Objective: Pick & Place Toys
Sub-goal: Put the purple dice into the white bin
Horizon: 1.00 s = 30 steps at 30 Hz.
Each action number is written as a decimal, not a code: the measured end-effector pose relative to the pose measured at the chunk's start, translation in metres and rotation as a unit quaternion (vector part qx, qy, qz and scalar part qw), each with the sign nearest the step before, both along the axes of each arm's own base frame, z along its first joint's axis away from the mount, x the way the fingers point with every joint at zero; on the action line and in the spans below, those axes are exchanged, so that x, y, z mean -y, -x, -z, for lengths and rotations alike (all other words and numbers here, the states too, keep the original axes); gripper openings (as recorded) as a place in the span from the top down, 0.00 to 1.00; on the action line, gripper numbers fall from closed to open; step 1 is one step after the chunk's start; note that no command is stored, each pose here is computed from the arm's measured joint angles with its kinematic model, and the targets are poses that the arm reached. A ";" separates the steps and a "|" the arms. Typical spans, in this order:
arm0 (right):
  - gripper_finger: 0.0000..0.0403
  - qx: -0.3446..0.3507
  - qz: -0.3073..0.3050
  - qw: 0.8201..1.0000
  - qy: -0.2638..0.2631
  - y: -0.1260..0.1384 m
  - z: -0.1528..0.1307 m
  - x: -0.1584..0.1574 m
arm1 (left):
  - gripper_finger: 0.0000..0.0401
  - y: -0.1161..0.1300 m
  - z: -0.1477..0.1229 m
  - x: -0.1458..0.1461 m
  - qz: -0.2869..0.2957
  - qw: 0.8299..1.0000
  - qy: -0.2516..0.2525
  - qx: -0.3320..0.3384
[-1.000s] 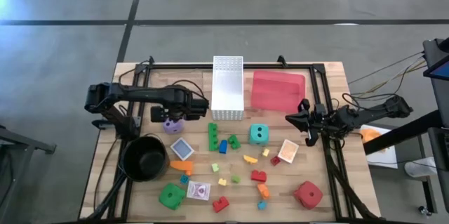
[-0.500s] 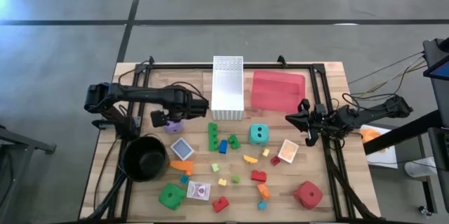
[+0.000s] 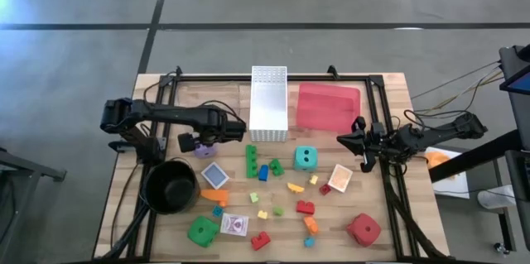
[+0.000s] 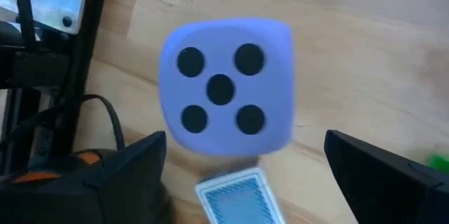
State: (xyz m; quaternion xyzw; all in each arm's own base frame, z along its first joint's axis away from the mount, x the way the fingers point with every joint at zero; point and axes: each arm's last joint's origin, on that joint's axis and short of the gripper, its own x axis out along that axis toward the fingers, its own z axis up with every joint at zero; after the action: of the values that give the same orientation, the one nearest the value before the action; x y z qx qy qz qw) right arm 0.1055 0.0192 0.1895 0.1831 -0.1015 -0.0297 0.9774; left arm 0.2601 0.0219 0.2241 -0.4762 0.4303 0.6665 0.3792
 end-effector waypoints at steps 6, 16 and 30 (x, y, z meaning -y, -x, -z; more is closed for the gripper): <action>0.95 0.000 0.000 1.000 0.000 0.000 0.000 0.000 | 0.02 0.003 0.016 -0.003 0.034 0.998 -0.045 0.000; 0.95 0.000 0.000 1.000 0.000 0.000 0.000 0.000 | 0.02 0.011 0.033 -0.007 0.039 0.997 -0.072 -0.013; 0.95 0.000 0.000 1.000 0.000 0.000 0.000 0.000 | 0.03 0.016 0.040 -0.007 0.073 0.995 -0.066 -0.032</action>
State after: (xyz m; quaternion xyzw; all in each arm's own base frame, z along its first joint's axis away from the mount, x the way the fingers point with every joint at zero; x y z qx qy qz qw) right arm 0.1055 0.0192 0.1895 0.1831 -0.1015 -0.0297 0.9774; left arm 0.2444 0.0286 0.1841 -0.3962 0.4312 0.6786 0.4434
